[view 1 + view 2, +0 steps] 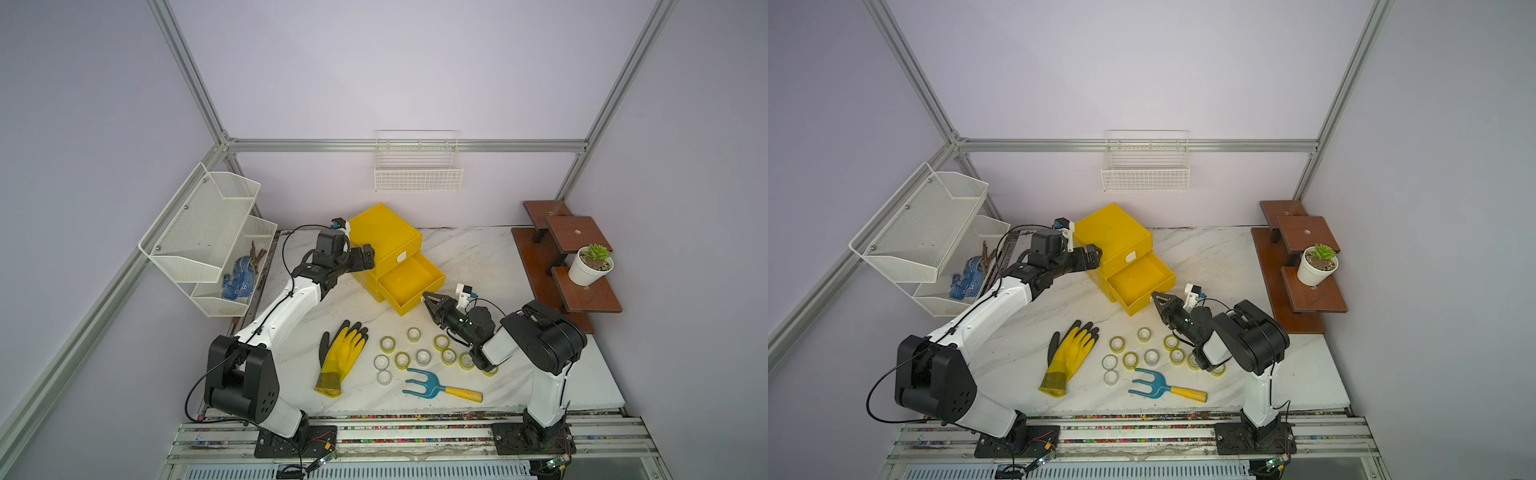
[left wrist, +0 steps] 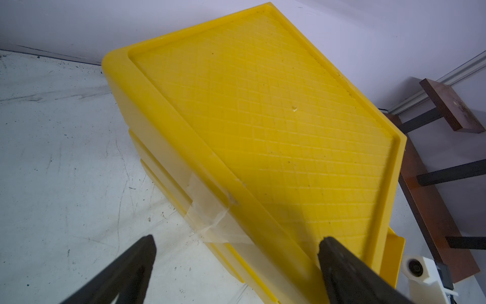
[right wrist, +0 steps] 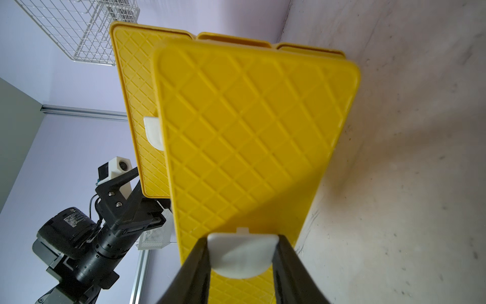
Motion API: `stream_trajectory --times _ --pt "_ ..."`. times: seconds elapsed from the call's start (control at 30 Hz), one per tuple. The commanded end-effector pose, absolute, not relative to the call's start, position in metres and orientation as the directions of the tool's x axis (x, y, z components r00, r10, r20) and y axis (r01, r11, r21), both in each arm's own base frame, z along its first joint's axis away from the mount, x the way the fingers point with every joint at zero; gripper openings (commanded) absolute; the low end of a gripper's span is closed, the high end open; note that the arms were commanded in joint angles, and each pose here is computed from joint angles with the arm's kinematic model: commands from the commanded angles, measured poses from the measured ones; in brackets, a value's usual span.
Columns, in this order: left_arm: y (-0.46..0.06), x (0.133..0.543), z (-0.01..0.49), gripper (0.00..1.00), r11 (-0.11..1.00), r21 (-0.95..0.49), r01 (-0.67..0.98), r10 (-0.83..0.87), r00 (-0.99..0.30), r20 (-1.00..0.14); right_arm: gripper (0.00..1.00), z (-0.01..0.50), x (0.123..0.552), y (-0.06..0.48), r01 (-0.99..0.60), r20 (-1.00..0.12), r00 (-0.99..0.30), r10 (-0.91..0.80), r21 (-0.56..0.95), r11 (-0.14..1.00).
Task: Place the transparent tape into the drawer according to color
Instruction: Open the drawer in the storage box.
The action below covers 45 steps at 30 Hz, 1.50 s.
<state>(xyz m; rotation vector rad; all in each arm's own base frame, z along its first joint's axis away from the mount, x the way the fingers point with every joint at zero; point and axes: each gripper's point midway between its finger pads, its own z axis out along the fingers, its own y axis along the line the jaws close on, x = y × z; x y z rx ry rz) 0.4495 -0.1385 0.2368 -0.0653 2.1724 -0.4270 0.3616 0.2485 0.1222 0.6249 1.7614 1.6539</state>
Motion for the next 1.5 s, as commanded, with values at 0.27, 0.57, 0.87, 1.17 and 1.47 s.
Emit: stream_trajectory --times 0.27,0.57,0.87,1.17,1.47 --pt "-0.129 0.444 0.214 1.00 0.953 -0.294 0.070 -0.180 -0.650 -0.739 0.71 0.134 0.352 0.247 -0.135 -0.156 -0.696 0.701 0.987 0.085" --pt "-0.127 0.436 0.262 1.00 0.929 -0.366 0.060 -0.265 -0.585 -0.767 0.71 0.132 0.336 0.236 -0.118 -0.173 -0.698 0.695 0.985 0.127" --pt "-0.140 0.392 0.290 1.00 0.900 -0.419 0.121 -0.289 -0.553 -0.781 0.68 0.124 0.315 0.221 -0.087 -0.190 -0.712 0.676 0.979 0.184" --pt "-0.152 0.343 0.271 1.00 0.893 -0.413 0.179 -0.233 -0.602 -0.764 0.67 0.126 0.298 0.210 -0.114 -0.364 -0.720 0.591 0.902 0.417" --pt "-0.161 0.303 0.238 1.00 0.881 -0.420 0.217 -0.177 -0.674 -0.718 0.67 0.124 0.279 0.184 -0.145 -0.562 -0.756 0.335 0.643 0.752"
